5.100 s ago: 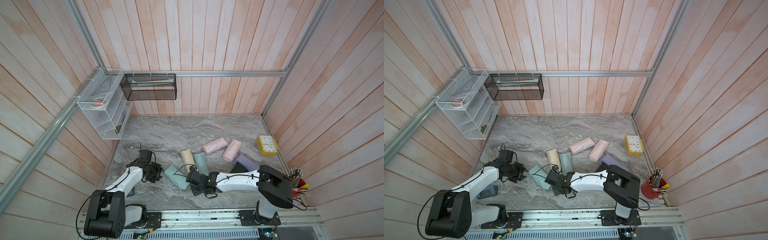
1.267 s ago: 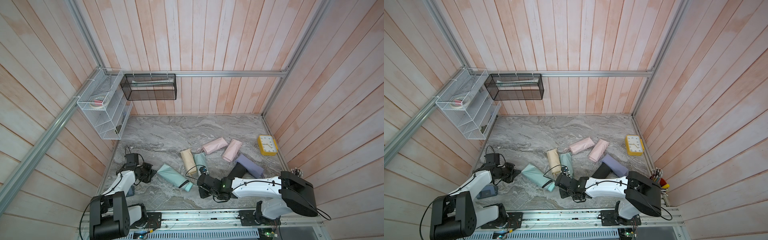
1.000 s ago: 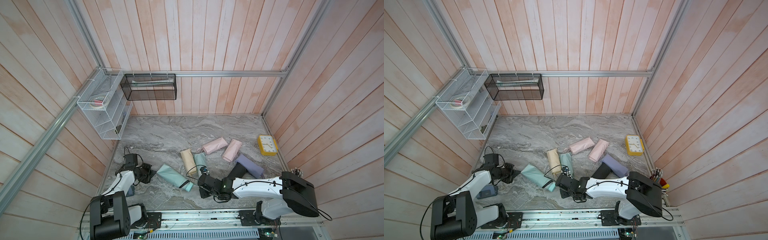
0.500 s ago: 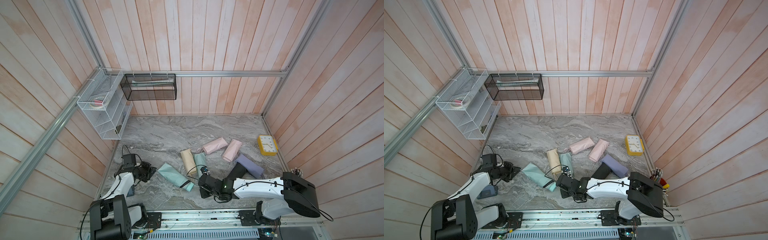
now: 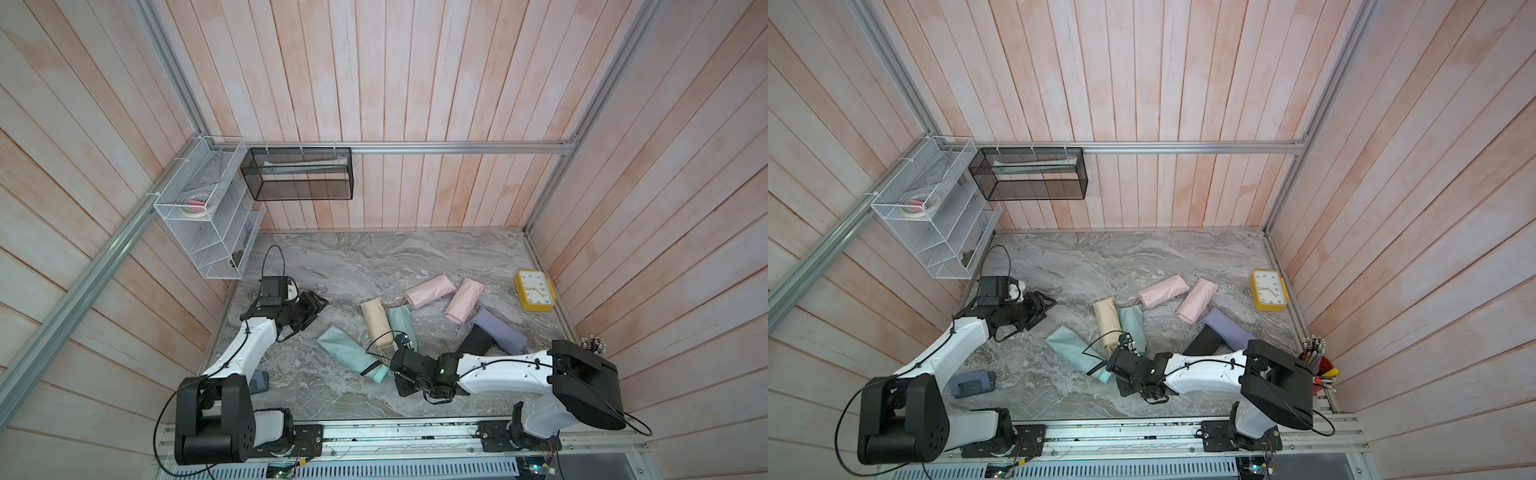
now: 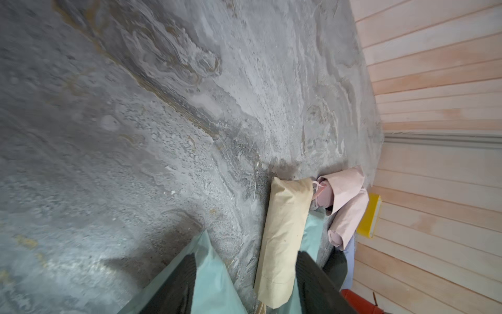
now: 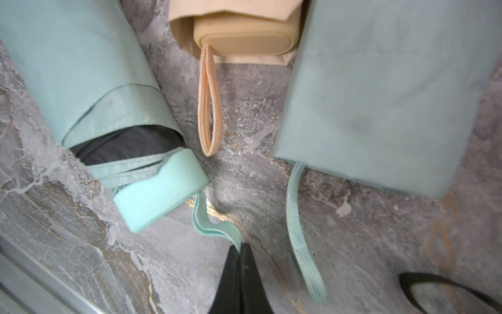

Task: Take umbrellas out of sleeves
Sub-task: Take out the umbrella from the umbrella sleeve.

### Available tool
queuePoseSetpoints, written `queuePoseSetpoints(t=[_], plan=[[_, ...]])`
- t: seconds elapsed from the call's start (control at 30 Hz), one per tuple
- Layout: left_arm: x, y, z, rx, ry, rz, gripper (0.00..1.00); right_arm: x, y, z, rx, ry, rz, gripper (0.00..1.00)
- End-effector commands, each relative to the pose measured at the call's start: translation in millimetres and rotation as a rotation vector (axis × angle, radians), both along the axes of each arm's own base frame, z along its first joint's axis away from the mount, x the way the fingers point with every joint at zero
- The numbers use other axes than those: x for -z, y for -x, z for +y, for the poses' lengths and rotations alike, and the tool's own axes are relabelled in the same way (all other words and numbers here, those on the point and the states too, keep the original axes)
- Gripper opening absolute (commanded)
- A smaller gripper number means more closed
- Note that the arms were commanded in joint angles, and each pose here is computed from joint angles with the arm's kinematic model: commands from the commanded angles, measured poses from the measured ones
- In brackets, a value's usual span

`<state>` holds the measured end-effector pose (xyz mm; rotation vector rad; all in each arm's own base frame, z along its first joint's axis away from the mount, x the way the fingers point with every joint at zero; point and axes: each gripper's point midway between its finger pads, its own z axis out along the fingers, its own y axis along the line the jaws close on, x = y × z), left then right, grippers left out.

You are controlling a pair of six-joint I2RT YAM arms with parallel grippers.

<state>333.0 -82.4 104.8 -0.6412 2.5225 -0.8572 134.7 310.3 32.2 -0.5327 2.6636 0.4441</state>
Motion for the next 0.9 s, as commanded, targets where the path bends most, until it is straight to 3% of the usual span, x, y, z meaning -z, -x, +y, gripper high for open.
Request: queuePoseSetpoints(t=[0.0, 0.1, 0.47, 0.87], plan=[[15.0, -5.4, 4.5, 0.082, -0.195, 0.012, 0.62, -1.1, 0.6, 4.6, -0.015, -0.003, -0.003, 0.0], [22.1, -7.2, 3.7, 0.117, -0.287, 0.014, 0.62, 0.0, 1.2, 2.0, -0.014, -0.002, -0.005, 0.0], [39.0, 3.2, -15.9, 0.266, -0.442, 0.044, 0.6, 4.0, 0.8, -1.0, -0.009, -0.003, -0.007, 0.0], [50.8, 12.2, -18.6, 0.308, -0.46, 0.059, 0.47, 4.3, 2.1, -2.1, 0.0, -0.016, 0.001, 0.0]])
